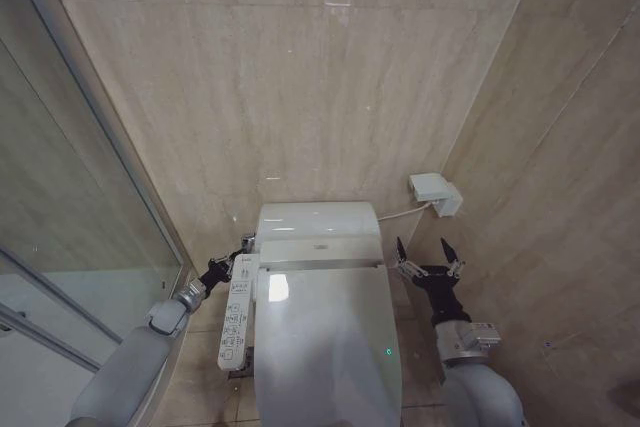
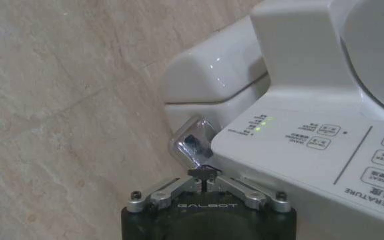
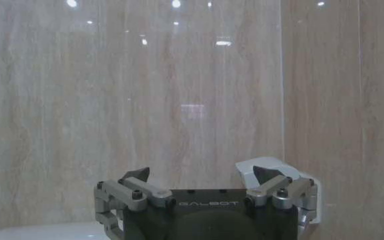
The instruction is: Open the toilet lid, clean the toilet bowl with a toilet brush, close the toilet lid, and flush.
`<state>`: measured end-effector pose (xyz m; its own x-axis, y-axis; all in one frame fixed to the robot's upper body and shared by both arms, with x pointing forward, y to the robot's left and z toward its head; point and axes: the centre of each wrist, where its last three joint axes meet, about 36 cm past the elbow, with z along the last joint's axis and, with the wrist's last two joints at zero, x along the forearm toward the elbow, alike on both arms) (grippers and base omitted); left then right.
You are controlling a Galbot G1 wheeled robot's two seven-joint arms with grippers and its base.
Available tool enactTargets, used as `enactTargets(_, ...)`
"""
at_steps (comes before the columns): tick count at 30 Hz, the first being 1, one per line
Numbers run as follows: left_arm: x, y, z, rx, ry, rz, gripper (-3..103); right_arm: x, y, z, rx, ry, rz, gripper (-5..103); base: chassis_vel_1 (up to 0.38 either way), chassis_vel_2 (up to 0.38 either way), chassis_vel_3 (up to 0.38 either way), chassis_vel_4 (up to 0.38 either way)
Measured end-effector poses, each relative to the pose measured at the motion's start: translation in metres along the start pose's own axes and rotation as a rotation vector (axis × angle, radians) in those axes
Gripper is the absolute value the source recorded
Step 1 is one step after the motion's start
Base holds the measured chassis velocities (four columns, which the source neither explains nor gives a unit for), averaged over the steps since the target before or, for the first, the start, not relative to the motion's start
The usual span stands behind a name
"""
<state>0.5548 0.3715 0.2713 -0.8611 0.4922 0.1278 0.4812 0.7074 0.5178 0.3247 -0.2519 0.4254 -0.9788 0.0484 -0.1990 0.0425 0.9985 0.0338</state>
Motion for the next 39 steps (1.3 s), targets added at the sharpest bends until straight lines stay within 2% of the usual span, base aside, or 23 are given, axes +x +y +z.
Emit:
enactTargets(7,0.007,-0.006,0.003,0.020,-0.001,-0.019,0,0.000,0.000,0.000,0.000,0.000,0.000,100,0.000,0.000,0.000,0.000)
enactTargets(12,0.024,-0.015,0.009,0.062,0.002,-0.064,0,0.000,0.000,0.000,0.000,0.000,0.000,100,0.000,0.000,0.000,0.000)
enactTargets(15,0.049,-0.017,0.017,0.100,0.010,-0.133,0,0.000,0.000,0.000,0.000,0.000,0.000,100,0.000,0.000,0.000,0.000)
enactTargets(16,0.049,-0.017,0.017,0.100,0.010,-0.133,0,0.000,0.000,0.000,0.000,0.000,0.000,100,0.000,0.000,0.000,0.000)
enactTargets(23,0.074,-0.001,0.014,0.128,-0.005,-0.294,0,0.000,0.000,0.000,0.000,0.000,0.000,100,0.000,0.000,0.000,0.000)
enactTargets(26,0.074,0.009,-0.003,0.179,-0.030,-0.405,0,0.000,0.000,0.000,0.000,0.000,0.000,100,0.000,0.000,0.000,0.000)
enactTargets(27,0.074,0.009,-0.003,0.179,-0.030,-0.405,0,0.000,0.000,0.000,0.000,0.000,0.000,100,0.000,0.000,0.000,0.000)
enactTargets(29,0.069,0.013,-0.028,0.254,-0.071,-0.483,0,0.000,0.000,0.000,0.000,0.000,0.000,100,0.000,0.000,0.000,0.000)
enactTargets(30,0.068,0.012,-0.038,0.289,-0.089,-0.506,12,0.000,0.000,0.000,0.000,0.000,0.000,100,0.000,0.000,0.000,0.000)
enactTargets(31,0.068,0.012,-0.038,0.289,-0.089,-0.506,12,0.000,0.000,0.000,0.000,0.000,0.000,100,0.000,0.000,0.000,0.000)
enactTargets(33,0.067,0.010,-0.060,0.362,-0.118,-0.542,12,0.000,0.000,0.000,0.000,0.000,0.000,100,0.000,0.000,0.000,0.000)
enactTargets(34,0.067,0.010,-0.060,0.362,-0.118,-0.542,12,0.000,0.000,0.000,0.000,0.000,0.000,100,0.000,0.000,0.000,0.000)
enactTargets(35,0.069,0.007,-0.072,0.402,-0.130,-0.554,12,0.000,0.000,0.000,0.000,0.000,0.000,100,0.000,0.000,0.000,0.000)
enactTargets(37,0.075,0.002,-0.088,0.449,-0.140,-0.570,12,0.000,0.000,0.000,0.000,0.000,0.000,100,0.000,0.000,0.000,0.000)
enactTargets(38,0.079,-0.001,-0.093,0.462,-0.144,-0.573,38,0.000,0.000,0.000,0.000,0.000,0.000,100,0.000,0.000,0.000,0.000)
enactTargets(39,0.079,-0.001,-0.093,0.462,-0.144,-0.573,38,0.000,0.000,0.000,0.000,0.000,0.000,100,0.000,0.000,0.000,0.000)
